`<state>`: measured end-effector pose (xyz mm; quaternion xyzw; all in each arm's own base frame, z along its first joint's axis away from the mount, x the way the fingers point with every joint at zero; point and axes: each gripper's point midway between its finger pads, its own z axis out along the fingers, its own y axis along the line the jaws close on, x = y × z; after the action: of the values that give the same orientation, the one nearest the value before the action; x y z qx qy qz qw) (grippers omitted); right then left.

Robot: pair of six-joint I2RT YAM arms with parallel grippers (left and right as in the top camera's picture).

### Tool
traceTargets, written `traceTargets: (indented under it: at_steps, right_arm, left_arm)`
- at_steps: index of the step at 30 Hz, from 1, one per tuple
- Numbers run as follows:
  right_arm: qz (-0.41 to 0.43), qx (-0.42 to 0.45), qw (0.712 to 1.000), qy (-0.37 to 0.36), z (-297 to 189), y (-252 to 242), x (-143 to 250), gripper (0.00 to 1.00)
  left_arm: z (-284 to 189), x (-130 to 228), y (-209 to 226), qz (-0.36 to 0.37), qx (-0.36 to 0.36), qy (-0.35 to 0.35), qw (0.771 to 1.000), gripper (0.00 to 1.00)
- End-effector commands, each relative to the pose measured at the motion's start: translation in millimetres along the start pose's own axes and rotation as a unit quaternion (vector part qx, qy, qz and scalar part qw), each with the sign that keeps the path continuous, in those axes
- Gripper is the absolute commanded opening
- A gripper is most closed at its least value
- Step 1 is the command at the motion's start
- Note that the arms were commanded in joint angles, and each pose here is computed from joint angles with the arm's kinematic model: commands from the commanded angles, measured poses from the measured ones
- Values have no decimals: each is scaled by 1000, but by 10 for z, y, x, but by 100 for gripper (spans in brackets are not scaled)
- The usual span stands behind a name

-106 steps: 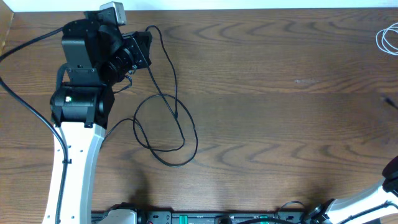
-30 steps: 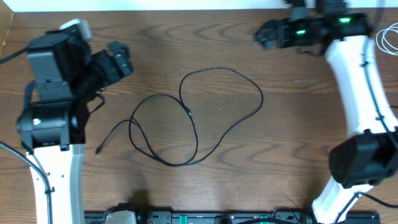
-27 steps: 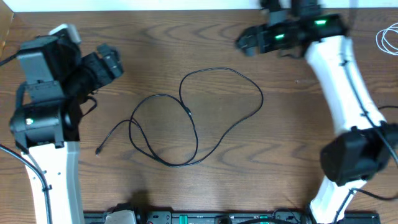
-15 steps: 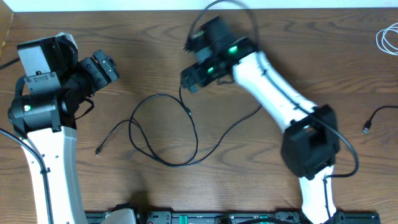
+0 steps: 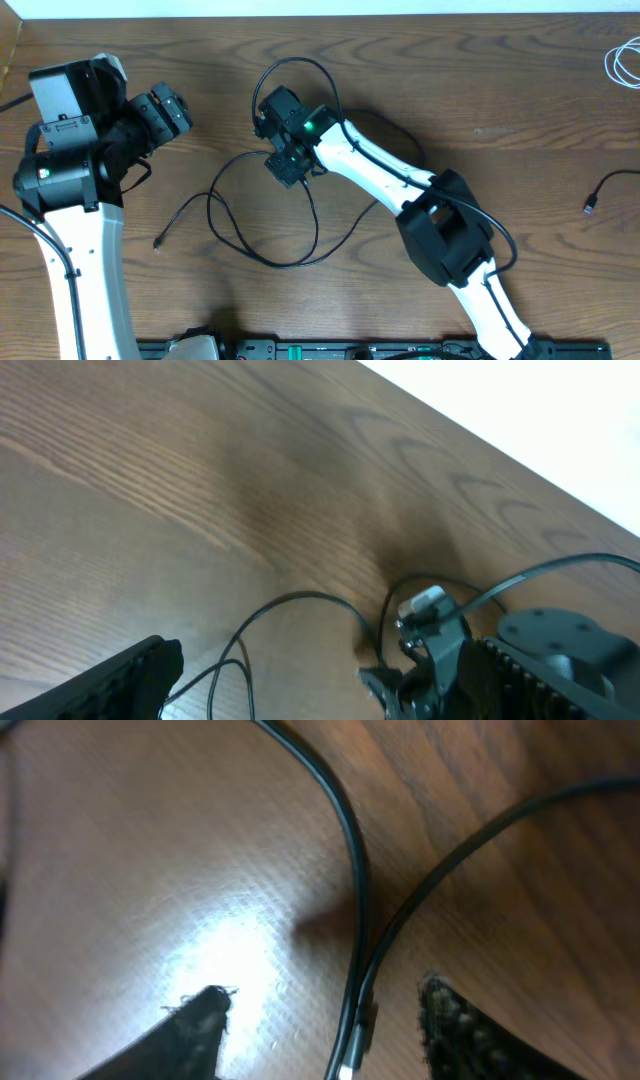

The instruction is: Untangle cables

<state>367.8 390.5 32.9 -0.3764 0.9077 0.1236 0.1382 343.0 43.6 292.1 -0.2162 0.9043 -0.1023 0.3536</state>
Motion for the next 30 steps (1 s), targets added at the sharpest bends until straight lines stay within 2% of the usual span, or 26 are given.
traceTargets:
  at_steps: [1,7,14,16,23,30]
  right_arm:
    - [12,11,1000,13,156,-59,67,51]
    - [16,11,1000,13,172,-57,66,33]
    - [66,5,997,41,462,-66,236,33]
    - [67,2,997,49,527,-62,283,30]
    - [80,4,996,49,528,-70,284,2]
    - [117,22,992,43,210,-453,178,1]
  left_arm:
    - [-9,-23,27,12,-7,-1,1000,93]
    - [-8,-20,28,12,-7,-1,1000,93]
    - [-8,-20,28,12,-7,-1,1000,93]
    - [-8,-20,28,12,-7,-1,1000,93]
    - [-8,-21,28,12,-7,-1,1000,93]
    - [-8,-22,28,12,-7,-1,1000,93]
